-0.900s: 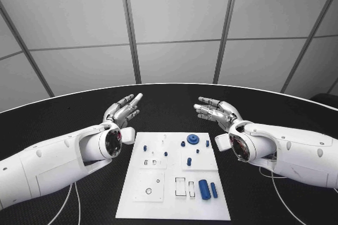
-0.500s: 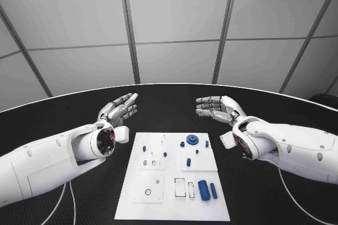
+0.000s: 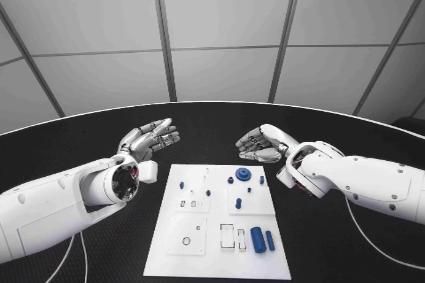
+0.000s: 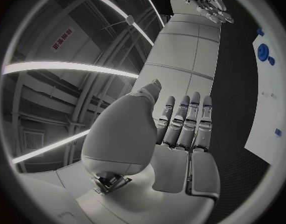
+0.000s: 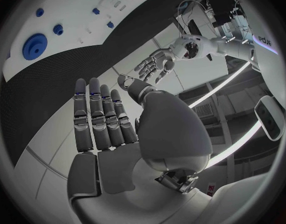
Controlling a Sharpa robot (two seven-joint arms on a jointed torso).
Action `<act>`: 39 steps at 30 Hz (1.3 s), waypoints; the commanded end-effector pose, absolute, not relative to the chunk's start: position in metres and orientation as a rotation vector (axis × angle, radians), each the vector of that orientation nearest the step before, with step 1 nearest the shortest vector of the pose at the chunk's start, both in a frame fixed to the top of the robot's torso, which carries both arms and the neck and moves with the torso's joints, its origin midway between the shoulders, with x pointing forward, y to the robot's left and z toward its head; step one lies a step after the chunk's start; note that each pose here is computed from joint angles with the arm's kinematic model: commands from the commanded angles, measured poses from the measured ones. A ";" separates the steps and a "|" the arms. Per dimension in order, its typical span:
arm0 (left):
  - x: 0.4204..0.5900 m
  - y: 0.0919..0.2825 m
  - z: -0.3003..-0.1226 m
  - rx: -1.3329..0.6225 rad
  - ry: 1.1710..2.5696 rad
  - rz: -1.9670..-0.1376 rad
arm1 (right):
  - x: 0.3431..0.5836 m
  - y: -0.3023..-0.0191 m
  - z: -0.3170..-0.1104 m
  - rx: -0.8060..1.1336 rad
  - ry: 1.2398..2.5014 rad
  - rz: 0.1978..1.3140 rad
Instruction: Assemble the parts on the task board
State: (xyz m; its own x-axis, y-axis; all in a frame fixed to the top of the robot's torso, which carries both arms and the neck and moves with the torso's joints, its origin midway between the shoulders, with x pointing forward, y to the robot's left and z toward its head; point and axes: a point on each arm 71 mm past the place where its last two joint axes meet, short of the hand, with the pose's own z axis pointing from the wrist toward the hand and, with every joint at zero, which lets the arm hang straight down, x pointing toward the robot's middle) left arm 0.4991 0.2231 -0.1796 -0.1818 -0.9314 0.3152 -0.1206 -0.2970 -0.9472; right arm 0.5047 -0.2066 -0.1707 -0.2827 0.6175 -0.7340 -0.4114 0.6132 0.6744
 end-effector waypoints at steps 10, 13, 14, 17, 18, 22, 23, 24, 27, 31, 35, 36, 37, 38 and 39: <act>0.484 0.221 -0.163 -1.374 1.292 -1.615 | 0.508 -0.185 -0.174 -0.138 1.654 0.724; 0.482 0.221 -0.158 -1.366 1.298 -1.633 | 0.510 -0.181 -0.174 -0.191 1.654 0.663; 0.482 0.221 -0.156 -1.363 1.299 -1.636 | 0.510 -0.180 -0.174 -0.203 1.653 0.649; 0.482 0.222 -0.151 -1.354 1.297 -1.646 | 0.511 -0.179 -0.173 -0.234 1.653 0.612; 0.481 0.223 -0.149 -1.350 1.296 -1.650 | 0.511 -0.178 -0.173 -0.247 1.651 0.599; 0.479 0.224 -0.144 -1.340 1.289 -1.662 | 0.511 -0.177 -0.172 -0.280 1.651 0.564; 0.478 0.225 -0.143 -1.338 1.288 -1.664 | 0.511 -0.176 -0.172 -0.285 1.653 0.559; 0.477 0.226 -0.142 -1.336 1.286 -1.666 | 0.511 -0.175 -0.172 -0.291 1.656 0.553; 0.476 0.226 -0.139 -1.331 1.283 -1.670 | 0.511 -0.174 -0.172 -0.307 1.663 0.539; 0.475 0.226 -0.137 -1.326 1.281 -1.676 | 0.510 -0.174 -0.173 -0.329 1.676 0.511; 0.474 0.225 -0.135 -1.323 1.282 -1.681 | 0.511 -0.176 -0.174 -0.333 1.682 0.494; 0.473 0.225 -0.135 -1.323 1.283 -1.682 | 0.511 -0.176 -0.174 -0.333 1.683 0.492; 0.473 0.225 -0.135 -1.322 1.283 -1.683 | 0.511 -0.176 -0.174 -0.333 1.683 0.490; 0.473 0.225 -0.135 -1.322 1.284 -1.683 | 0.511 -0.176 -0.174 -0.333 1.684 0.488; 0.473 0.224 -0.134 -1.322 1.284 -1.684 | 0.511 -0.176 -0.174 -0.334 1.685 0.487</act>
